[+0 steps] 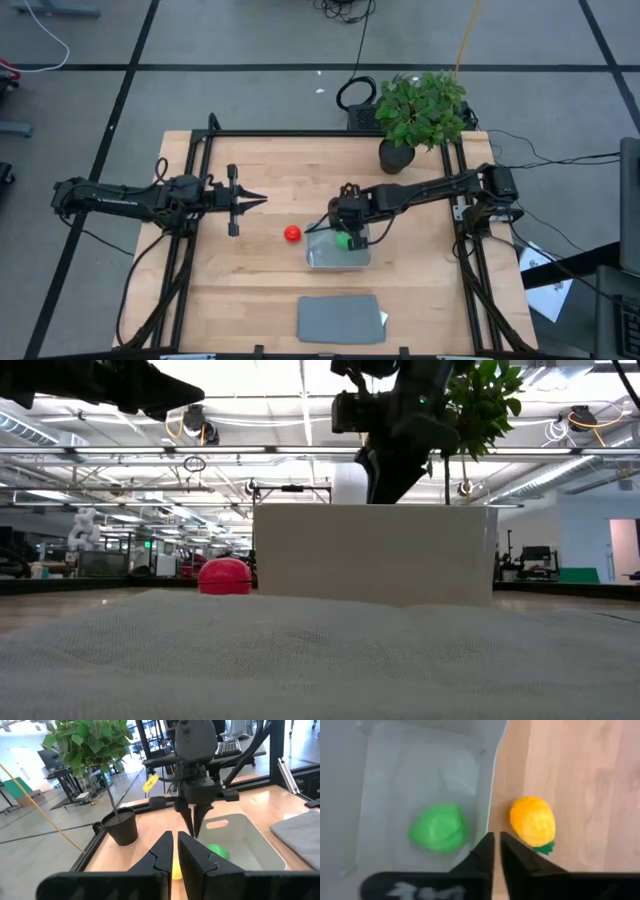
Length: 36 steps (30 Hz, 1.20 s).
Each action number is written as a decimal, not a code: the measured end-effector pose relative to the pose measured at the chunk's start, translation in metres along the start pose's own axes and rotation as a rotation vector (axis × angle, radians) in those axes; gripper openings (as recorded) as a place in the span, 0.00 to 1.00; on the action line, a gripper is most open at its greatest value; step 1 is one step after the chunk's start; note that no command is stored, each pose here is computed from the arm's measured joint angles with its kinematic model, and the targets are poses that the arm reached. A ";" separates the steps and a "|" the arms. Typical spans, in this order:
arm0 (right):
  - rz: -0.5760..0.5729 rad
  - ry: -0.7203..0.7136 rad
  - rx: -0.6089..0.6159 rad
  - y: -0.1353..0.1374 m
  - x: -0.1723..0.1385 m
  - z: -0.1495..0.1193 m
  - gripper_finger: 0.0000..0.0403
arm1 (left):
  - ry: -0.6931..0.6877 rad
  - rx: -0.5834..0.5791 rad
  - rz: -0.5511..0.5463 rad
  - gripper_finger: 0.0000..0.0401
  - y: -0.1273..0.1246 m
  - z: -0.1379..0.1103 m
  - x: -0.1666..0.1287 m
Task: Pick and placing Produce into tupperware
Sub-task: Adjust the gray bin
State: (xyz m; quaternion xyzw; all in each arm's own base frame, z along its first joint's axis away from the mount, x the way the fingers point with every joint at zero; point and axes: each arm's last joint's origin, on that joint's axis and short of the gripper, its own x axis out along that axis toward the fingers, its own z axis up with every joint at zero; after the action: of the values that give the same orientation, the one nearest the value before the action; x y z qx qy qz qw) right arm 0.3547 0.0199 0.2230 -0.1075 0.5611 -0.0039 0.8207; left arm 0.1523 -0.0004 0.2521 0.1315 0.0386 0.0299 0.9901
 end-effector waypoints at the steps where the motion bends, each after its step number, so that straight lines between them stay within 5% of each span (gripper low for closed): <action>1: -0.023 0.000 0.006 0.000 0.001 -0.001 0.02 | 0.002 0.000 0.000 0.08 0.000 0.000 0.000; 7: -0.135 0.083 0.047 -0.008 0.008 -0.013 0.00 | 0.004 0.001 -0.001 0.08 0.000 0.000 0.000; 14: -0.139 0.150 0.095 -0.018 0.015 -0.025 0.00 | 0.005 0.001 -0.001 0.08 0.000 0.000 0.000; 21: -0.010 0.160 0.154 -0.017 0.009 -0.029 0.00 | 0.007 0.001 -0.002 0.08 0.000 -0.001 0.000; 36: -0.012 0.188 0.223 -0.014 0.001 -0.033 0.00 | 0.005 -0.001 -0.001 0.08 0.000 0.000 0.000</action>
State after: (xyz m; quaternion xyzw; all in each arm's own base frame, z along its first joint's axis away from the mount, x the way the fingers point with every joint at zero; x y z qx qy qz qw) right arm 0.3256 0.0004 0.2133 -0.0181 0.6308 -0.0813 0.7715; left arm 0.1523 -0.0004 0.2516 0.1308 0.0412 0.0296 0.9901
